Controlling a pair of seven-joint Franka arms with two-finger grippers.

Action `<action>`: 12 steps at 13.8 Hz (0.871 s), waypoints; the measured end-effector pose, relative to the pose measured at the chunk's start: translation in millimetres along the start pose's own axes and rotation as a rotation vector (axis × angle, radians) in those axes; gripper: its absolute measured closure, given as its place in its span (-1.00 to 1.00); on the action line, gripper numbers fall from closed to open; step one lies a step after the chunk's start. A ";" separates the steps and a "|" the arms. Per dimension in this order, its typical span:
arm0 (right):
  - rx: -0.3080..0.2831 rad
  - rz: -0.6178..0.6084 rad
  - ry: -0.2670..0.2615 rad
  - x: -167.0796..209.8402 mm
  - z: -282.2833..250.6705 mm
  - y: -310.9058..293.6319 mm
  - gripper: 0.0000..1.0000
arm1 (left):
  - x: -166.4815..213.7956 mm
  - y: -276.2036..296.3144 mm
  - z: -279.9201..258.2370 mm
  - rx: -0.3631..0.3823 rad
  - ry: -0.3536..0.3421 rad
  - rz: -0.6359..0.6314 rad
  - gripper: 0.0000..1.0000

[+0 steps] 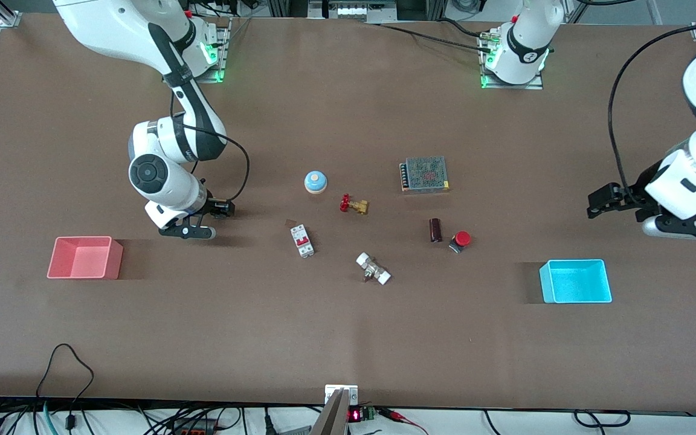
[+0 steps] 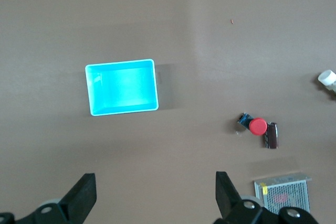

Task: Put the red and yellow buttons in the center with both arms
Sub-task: 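Release the yellow button with the right gripper while the left gripper withdraws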

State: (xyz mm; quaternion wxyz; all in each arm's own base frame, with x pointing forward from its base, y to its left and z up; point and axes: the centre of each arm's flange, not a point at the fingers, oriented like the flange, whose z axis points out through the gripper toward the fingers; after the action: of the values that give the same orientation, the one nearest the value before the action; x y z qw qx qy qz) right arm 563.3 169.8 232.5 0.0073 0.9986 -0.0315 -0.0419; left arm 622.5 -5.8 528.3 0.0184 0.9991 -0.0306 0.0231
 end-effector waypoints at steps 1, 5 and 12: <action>0.012 0.000 0.028 3.3 -16.6 -1.1 -0.96 | -0.6 -3.2 -7.8 0.000 -0.006 0.009 -1.00; 0.046 0.023 0.090 18.6 -122.6 9.3 -1.00 | -4.1 -18.7 -42.0 -0.001 -0.019 0.090 -1.00; 0.035 0.083 0.090 41.0 -281.5 69.9 -1.00 | -4.7 -28.4 -64.5 0.005 0.016 0.090 -1.00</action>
State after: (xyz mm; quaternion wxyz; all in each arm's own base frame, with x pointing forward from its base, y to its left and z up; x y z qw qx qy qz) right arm 623.5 100.9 510.7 -0.0071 0.9973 -0.0735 0.0038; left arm 616.6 25.3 591.4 0.0153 0.9965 -0.0752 0.0318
